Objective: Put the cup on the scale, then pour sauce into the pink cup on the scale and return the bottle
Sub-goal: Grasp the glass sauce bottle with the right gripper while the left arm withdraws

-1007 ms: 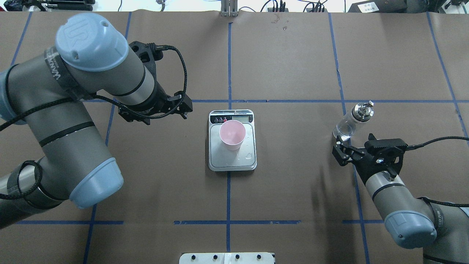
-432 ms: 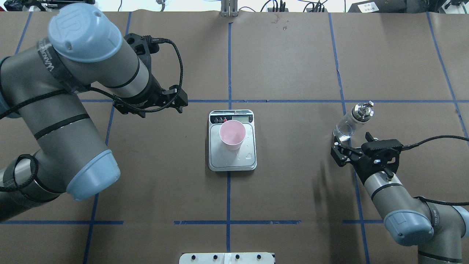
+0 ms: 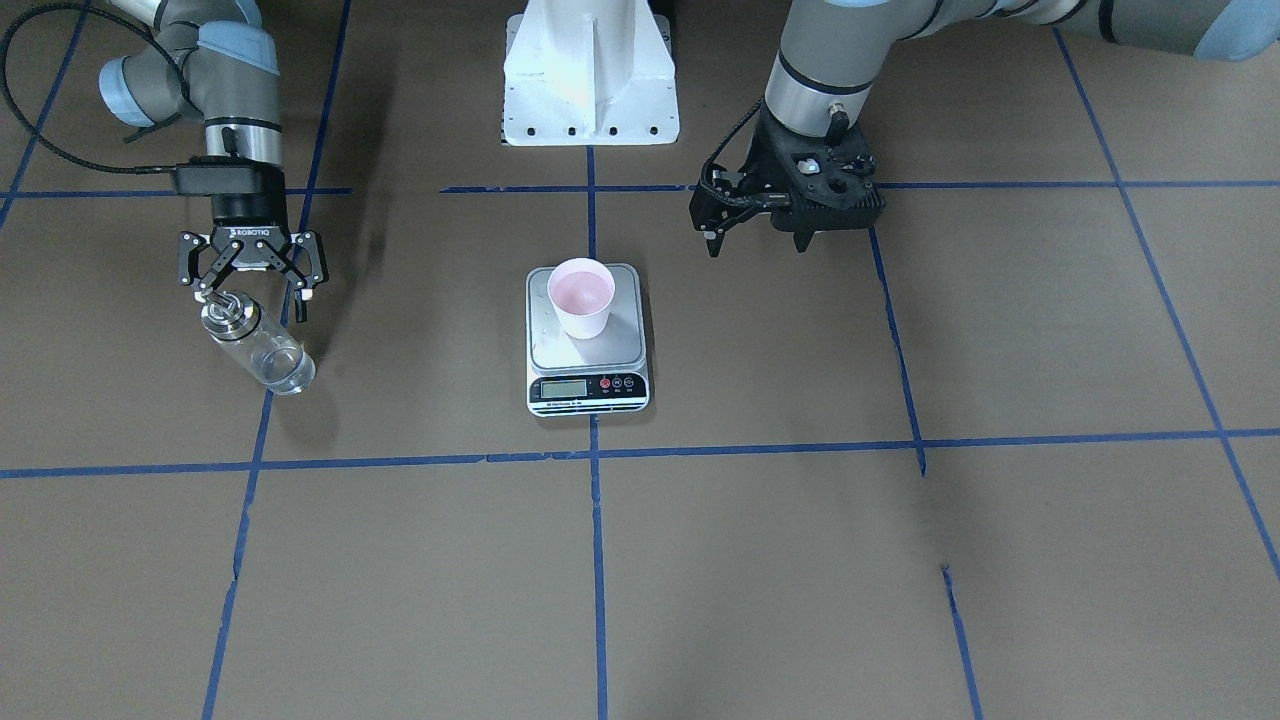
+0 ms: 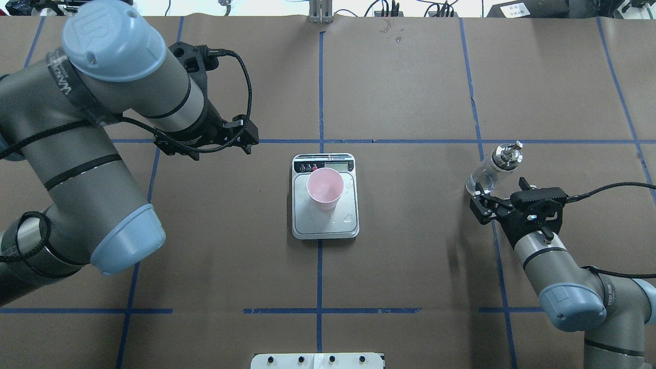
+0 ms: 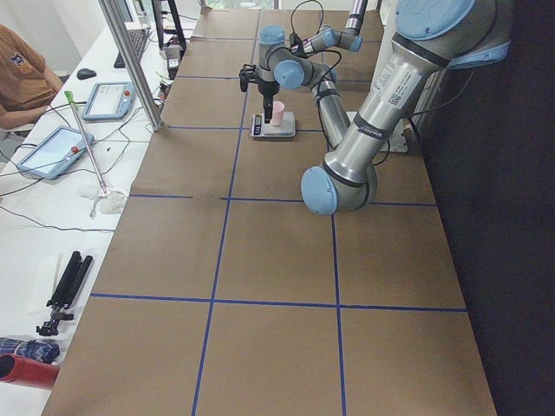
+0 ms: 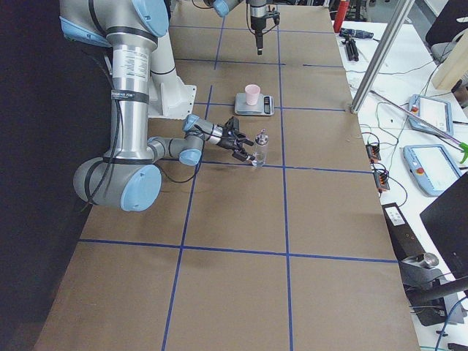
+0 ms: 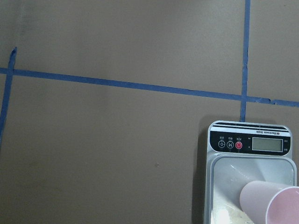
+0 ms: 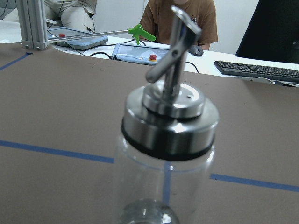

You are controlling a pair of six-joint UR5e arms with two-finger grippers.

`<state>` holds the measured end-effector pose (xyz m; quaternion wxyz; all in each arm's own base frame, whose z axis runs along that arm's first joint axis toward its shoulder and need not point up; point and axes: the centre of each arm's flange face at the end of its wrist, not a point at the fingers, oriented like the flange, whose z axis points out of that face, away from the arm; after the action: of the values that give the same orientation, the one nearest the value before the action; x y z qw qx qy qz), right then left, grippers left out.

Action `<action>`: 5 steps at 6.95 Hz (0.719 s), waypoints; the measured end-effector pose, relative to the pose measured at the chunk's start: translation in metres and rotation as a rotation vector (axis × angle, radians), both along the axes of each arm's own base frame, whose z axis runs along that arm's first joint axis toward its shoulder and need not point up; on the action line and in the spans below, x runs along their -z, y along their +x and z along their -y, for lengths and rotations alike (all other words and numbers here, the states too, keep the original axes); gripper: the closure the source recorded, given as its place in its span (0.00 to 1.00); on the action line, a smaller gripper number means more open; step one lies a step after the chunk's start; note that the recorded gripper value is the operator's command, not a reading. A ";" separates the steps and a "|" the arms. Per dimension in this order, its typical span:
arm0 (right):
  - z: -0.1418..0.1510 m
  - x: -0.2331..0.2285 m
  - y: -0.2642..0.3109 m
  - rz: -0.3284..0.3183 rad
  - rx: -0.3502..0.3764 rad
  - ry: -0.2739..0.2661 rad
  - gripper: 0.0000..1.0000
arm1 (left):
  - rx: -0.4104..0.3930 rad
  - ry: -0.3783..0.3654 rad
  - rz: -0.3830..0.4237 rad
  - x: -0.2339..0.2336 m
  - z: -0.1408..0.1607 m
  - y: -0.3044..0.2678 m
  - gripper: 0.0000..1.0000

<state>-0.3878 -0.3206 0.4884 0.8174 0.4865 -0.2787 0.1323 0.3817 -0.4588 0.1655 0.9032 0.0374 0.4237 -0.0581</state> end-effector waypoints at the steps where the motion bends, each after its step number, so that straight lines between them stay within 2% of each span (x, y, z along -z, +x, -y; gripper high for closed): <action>1: 0.005 -0.003 0.003 -0.011 -0.008 -0.001 0.01 | -0.017 0.029 0.020 -0.005 0.006 -0.010 0.00; 5: 0.015 0.010 -0.008 0.004 -0.015 0.011 0.01 | -0.048 0.107 0.090 -0.042 0.026 -0.060 0.00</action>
<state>-0.3962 -0.3360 0.4783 0.8132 0.4928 -0.2774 0.1379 0.3221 -0.4846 0.2073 0.9192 0.0780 0.3857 -0.0120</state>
